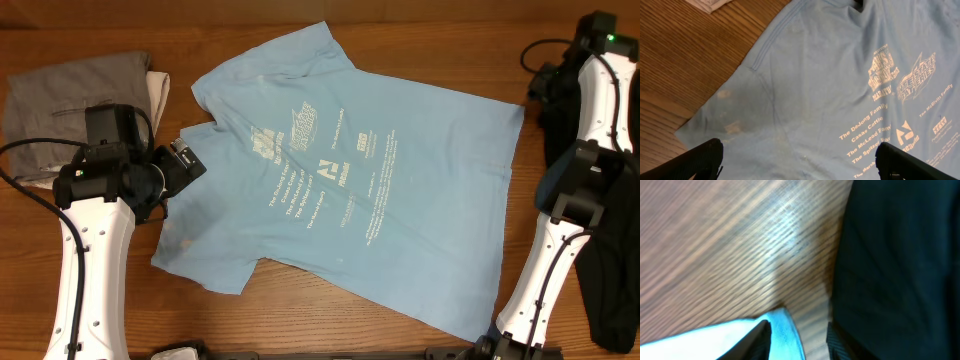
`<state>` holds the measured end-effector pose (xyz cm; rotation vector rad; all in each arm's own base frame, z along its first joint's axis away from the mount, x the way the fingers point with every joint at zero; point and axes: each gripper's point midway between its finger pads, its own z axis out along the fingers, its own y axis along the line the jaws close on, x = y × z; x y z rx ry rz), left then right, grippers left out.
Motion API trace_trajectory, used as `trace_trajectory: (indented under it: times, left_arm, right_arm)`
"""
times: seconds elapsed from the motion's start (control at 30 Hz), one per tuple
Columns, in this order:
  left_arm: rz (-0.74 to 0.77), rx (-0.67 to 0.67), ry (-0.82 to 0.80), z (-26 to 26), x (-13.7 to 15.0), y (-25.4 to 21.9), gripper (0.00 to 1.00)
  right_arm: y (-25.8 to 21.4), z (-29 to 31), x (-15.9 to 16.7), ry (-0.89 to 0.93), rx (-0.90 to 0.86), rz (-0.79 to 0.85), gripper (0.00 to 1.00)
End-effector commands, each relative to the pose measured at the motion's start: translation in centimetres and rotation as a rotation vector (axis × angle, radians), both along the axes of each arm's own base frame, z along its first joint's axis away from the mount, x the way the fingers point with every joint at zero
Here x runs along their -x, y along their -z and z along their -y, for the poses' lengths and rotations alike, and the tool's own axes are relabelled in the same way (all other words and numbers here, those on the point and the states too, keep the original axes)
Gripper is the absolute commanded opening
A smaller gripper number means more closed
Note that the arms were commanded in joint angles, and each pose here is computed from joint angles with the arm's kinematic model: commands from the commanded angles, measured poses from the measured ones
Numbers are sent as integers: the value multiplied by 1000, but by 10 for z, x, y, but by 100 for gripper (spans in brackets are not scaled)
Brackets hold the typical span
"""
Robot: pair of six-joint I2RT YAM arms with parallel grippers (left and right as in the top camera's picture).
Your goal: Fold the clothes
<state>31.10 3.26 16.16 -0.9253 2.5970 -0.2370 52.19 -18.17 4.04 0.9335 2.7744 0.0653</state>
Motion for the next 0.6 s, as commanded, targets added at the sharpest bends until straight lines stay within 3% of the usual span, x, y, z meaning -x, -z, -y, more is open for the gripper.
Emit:
trace_trajectory:
  times: [0.0,0.4,0.5,0.57]
  left_arm:
    - [-5,4,18,3,-1,2,100]
    - [-5,4,18,3,-1,2,100]
    - [-5,4,18,3,-1,2,100]
    - [-5,4,18,3,-1,2,100]
  right_arm:
    - [-6,-6,0,-14,-46,13,35]
    - [49,-25,19,-46,-137,-79,34]
    - [59,-27,24,-45,-144,-98,24]
    - [62,-27,27,-56,-145,-106,11]
